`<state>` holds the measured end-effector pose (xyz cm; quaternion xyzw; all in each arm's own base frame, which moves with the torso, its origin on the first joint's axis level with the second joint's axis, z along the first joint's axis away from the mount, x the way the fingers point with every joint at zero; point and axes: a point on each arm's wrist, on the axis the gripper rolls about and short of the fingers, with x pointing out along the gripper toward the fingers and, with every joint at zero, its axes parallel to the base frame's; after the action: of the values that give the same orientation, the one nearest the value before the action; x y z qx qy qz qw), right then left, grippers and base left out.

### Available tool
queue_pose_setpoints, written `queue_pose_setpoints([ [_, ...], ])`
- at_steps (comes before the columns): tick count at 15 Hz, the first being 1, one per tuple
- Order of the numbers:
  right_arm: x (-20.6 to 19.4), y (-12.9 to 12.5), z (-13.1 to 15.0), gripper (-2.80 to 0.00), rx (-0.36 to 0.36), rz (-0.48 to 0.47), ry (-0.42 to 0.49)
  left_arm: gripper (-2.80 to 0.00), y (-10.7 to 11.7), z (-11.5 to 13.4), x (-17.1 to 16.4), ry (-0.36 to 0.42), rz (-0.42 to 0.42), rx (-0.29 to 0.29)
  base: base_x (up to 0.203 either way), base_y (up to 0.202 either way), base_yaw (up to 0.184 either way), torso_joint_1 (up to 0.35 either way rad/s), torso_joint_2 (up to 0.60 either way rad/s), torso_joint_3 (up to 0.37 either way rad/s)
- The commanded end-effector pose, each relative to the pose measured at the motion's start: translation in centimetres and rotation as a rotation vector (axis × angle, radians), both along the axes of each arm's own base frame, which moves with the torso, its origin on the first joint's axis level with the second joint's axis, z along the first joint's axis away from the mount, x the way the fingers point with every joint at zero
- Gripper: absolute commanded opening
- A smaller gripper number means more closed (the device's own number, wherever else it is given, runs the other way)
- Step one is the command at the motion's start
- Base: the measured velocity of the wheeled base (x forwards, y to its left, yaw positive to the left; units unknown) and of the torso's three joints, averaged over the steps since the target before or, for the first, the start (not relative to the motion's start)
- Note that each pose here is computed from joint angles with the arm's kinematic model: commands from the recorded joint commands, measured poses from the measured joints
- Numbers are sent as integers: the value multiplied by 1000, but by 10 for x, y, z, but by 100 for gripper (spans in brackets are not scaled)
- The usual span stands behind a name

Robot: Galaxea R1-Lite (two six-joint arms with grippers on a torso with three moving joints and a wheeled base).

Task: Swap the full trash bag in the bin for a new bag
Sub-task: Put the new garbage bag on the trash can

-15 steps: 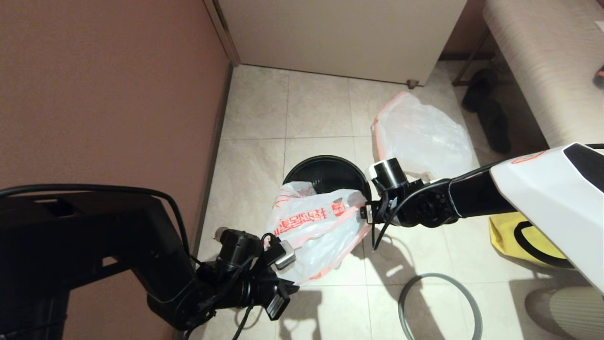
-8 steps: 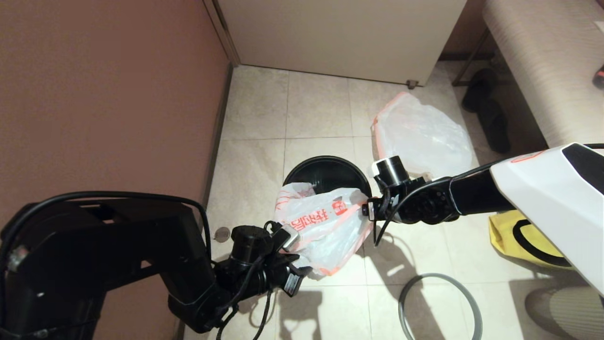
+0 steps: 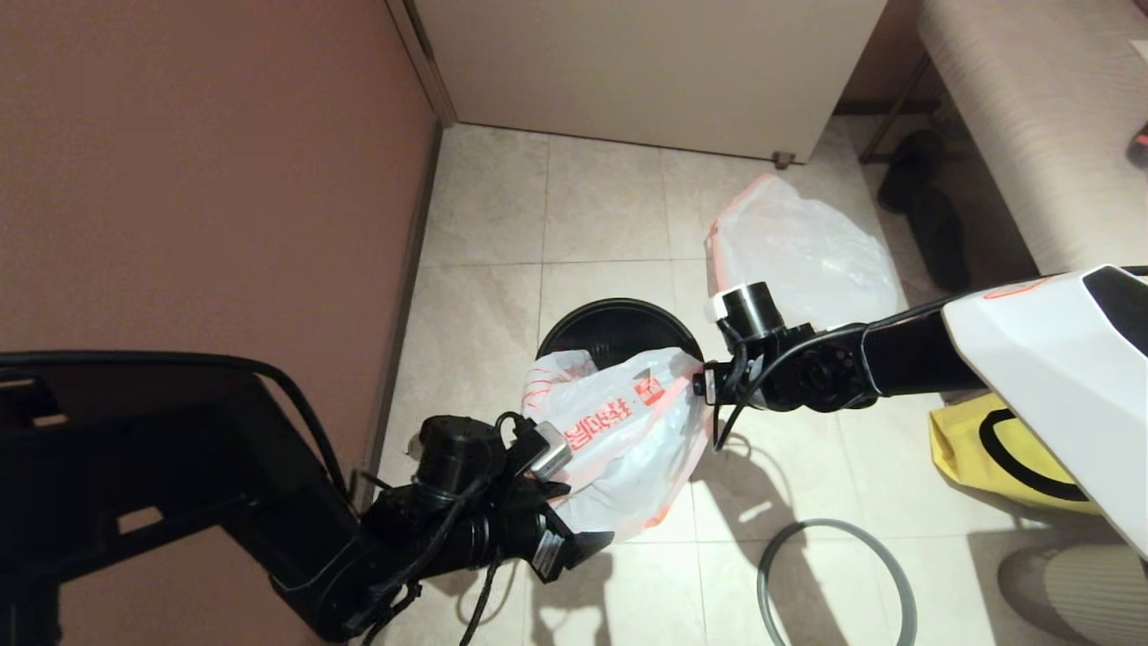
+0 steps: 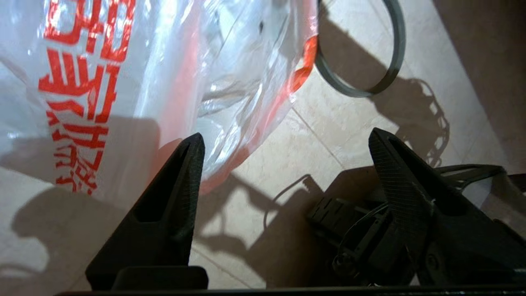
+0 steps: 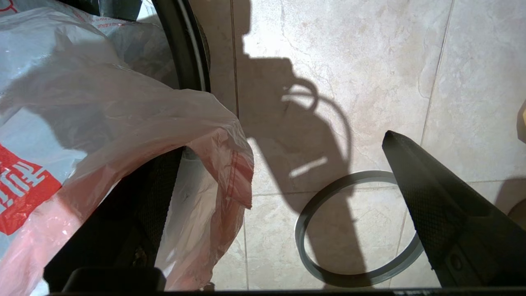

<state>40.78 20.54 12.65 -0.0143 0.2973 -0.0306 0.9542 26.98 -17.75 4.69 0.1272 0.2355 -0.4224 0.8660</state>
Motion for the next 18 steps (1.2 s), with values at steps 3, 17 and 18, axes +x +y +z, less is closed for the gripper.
queue_pose_setpoints([
  [3,-10,5,-2,0,-16,15,37,0,-7,-12,11,30,17,-13,0,0,0,0,0,0],
  [17,-17,7,30,0,108,3,-64,0,-31,-7,63,-114,436,-100,0,0,0,0,0,0],
  [18,-18,8,31,0,113,9,-62,0,-33,-1,64,-122,471,-145,0,0,0,0,0,0],
])
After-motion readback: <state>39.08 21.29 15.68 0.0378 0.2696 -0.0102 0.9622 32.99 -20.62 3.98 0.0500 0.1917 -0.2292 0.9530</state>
